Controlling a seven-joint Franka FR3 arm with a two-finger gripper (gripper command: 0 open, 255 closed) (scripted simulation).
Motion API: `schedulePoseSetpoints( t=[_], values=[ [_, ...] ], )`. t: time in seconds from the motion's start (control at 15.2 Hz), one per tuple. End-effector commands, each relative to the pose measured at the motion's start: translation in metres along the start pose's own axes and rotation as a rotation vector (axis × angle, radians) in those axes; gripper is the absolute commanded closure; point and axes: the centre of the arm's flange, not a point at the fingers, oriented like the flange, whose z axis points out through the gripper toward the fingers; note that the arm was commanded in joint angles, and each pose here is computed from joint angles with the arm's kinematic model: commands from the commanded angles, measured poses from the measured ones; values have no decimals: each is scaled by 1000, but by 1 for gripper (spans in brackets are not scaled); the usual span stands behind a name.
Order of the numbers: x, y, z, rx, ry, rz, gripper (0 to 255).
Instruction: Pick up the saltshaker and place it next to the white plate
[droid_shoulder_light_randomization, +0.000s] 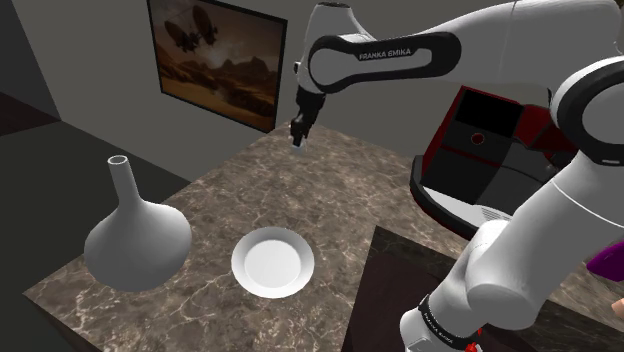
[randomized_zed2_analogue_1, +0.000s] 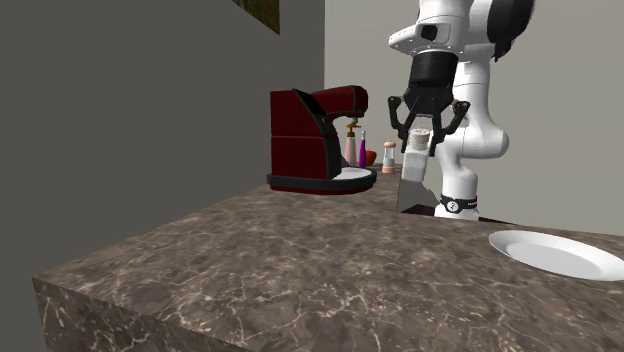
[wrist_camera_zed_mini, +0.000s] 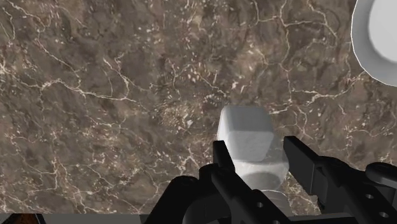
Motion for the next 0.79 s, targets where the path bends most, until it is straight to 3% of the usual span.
schedulePoseSetpoints(
  t=[0.0, 0.73],
  values=[
    [10, -23, 1, 0, 0, 2, 255],
    [74, -153, -8, 0, 0, 2, 255]
  ],
)
